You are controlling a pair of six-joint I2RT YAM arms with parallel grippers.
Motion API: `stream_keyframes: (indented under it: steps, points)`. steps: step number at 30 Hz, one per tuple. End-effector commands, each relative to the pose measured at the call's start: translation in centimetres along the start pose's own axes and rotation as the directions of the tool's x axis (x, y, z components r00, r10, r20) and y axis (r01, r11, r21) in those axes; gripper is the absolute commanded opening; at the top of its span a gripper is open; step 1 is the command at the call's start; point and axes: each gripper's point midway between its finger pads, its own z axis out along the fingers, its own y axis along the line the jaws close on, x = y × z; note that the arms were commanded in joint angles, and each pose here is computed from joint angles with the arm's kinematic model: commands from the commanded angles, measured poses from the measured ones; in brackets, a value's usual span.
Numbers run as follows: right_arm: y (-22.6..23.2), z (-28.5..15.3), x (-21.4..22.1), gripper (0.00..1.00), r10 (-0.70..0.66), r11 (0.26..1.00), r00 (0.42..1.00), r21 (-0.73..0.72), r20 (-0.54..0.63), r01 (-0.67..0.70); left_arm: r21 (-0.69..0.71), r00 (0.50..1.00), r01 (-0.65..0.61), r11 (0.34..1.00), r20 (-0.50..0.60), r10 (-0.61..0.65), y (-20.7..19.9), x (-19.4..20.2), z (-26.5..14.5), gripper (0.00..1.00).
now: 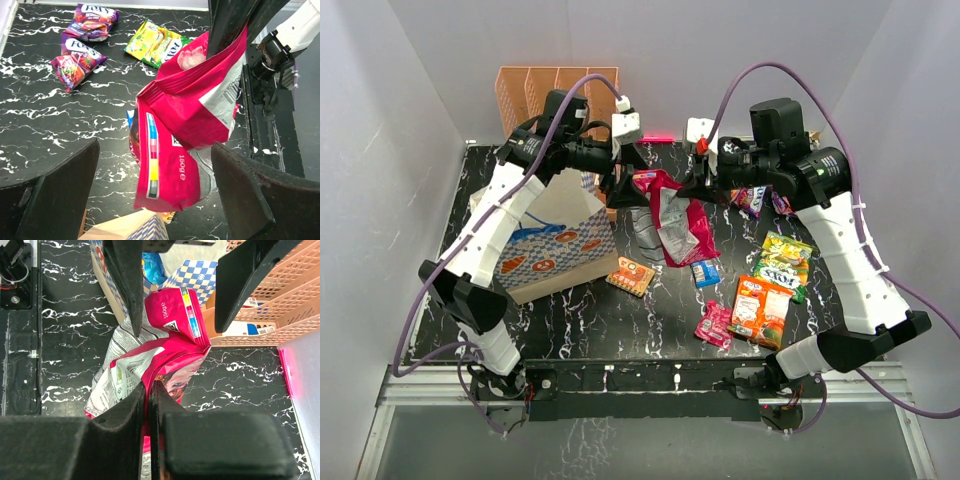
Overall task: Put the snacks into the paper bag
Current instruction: Place the snack in the paper bag.
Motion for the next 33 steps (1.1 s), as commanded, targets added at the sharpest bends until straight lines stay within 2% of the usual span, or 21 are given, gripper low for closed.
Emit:
stream_keyframes:
  steps: [1,3,7,14,17,25,27,30,33]
  points:
    - [1.0,-1.6,-3.3,0.08,-0.099,0.995,0.99,0.013,0.096,0.098,0.076,0.999,0.005,0.997,0.043,-0.008,-1.1,-0.4,0.4,0.88]
    - [0.9,-1.5,-2.9,0.08,-0.094,0.995,0.992,0.017,0.086,0.093,0.095,0.999,0.012,0.995,0.046,-0.016,-1.3,-0.2,0.5,0.82]
    - [0.8,-1.2,-2.1,0.08,-0.081,0.997,0.994,0.02,0.073,0.08,0.117,0.998,0.004,0.993,0.054,-0.01,-1.6,0.2,0.8,0.65]
    - [0.3,-0.7,-1.0,0.08,-0.061,0.997,0.997,0.039,0.047,0.059,0.115,0.998,-0.018,0.993,0.062,0.011,-1.9,-0.2,0.5,0.49]
    - [0.0,-0.6,-0.3,0.08,-0.049,0.998,0.998,0.045,0.04,0.047,0.11,0.997,-0.036,0.993,0.066,0.029,-2.0,-0.3,0.3,0.36]
    - [-0.3,-1.1,-1.0,0.08,-0.049,0.998,0.997,0.048,0.065,0.046,0.126,0.998,-0.033,0.991,0.065,0.025,-2.1,-0.1,0.5,0.25]
    - [-0.4,-1.0,-0.8,0.08,-0.045,0.998,0.997,0.053,0.06,0.041,0.126,0.997,-0.034,0.991,0.067,0.025,-2.0,-0.3,0.5,0.18]
    - [-0.9,-0.8,0.2,0.08,-0.025,0.997,0.999,0.075,0.038,0.022,0.096,0.997,-0.03,0.995,0.068,0.023,-1.4,-0.6,0.5,0.0]
    - [-1.7,-0.7,1.5,0.09,0.021,0.993,1.0,0.116,0.017,-0.022,0.063,0.997,-0.009,0.998,0.072,0.005,-0.9,-1.2,0.3,0.0]
